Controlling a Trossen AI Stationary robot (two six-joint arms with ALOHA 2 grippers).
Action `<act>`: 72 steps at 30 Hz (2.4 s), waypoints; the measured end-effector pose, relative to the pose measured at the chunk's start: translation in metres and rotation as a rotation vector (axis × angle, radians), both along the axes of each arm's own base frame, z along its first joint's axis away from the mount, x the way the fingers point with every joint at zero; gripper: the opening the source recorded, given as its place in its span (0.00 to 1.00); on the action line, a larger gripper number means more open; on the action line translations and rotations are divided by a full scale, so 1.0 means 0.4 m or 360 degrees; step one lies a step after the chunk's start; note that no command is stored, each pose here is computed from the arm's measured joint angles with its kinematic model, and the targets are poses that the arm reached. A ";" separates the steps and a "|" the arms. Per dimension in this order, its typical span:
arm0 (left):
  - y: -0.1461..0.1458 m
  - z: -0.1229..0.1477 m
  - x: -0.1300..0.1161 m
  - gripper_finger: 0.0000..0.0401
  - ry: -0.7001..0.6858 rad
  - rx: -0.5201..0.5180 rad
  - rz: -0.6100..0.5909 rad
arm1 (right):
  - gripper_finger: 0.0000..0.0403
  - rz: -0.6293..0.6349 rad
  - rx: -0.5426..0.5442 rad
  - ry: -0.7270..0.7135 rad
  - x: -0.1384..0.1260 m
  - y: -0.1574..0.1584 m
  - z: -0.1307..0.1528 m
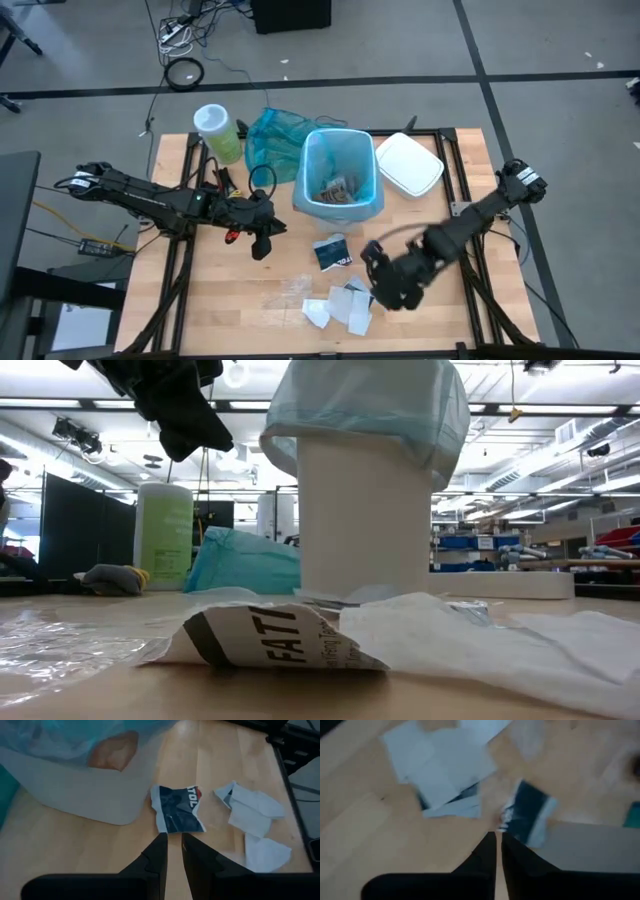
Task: Place trash/remove bag and relplace
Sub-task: Put the black paper into the white trash bin
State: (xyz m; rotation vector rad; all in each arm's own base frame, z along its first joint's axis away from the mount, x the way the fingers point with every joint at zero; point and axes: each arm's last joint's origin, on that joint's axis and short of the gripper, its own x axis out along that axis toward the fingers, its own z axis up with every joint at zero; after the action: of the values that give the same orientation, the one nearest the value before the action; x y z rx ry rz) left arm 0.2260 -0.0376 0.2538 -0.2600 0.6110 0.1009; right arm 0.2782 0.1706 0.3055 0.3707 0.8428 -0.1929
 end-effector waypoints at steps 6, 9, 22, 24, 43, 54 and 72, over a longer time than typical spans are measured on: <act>0.019 -0.001 0.002 0.17 0.0011 0.0035 0.0047 | 0.23 -0.0110 -0.0033 -0.0020 -0.004 0.012 -0.152; 0.026 -0.006 -0.001 0.17 0.0051 0.0067 0.0050 | 0.35 -0.0158 -0.0029 -0.0126 0.007 -0.003 -0.202; 0.034 -0.066 -0.013 0.17 0.0095 0.0037 0.0091 | 0.51 -0.0094 -0.0210 -0.0218 0.090 -0.072 -0.316; 0.033 -0.091 -0.016 0.17 0.0061 -0.0050 0.0101 | 0.50 -0.0081 -0.0212 -0.0247 0.107 -0.073 -0.331; 0.032 -0.136 -0.022 0.17 -0.0119 -0.0211 0.0146 | 0.50 -0.0190 -0.0264 -0.0091 0.124 -0.131 -0.370; 0.034 -0.136 -0.022 0.17 -0.0122 -0.0194 0.0167 | 0.50 -0.0103 -0.0162 -0.0008 0.120 -0.131 -0.375; 0.036 -0.135 -0.021 0.17 -0.0141 -0.0161 0.0220 | 0.49 -0.0226 -0.0296 0.0005 0.147 -0.223 -0.374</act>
State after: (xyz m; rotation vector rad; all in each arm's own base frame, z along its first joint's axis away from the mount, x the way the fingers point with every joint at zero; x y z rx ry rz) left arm 0.2176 -0.0231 0.1999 -0.4028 0.5103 0.1912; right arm 0.3368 0.0813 0.1560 0.2558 0.7949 -0.4006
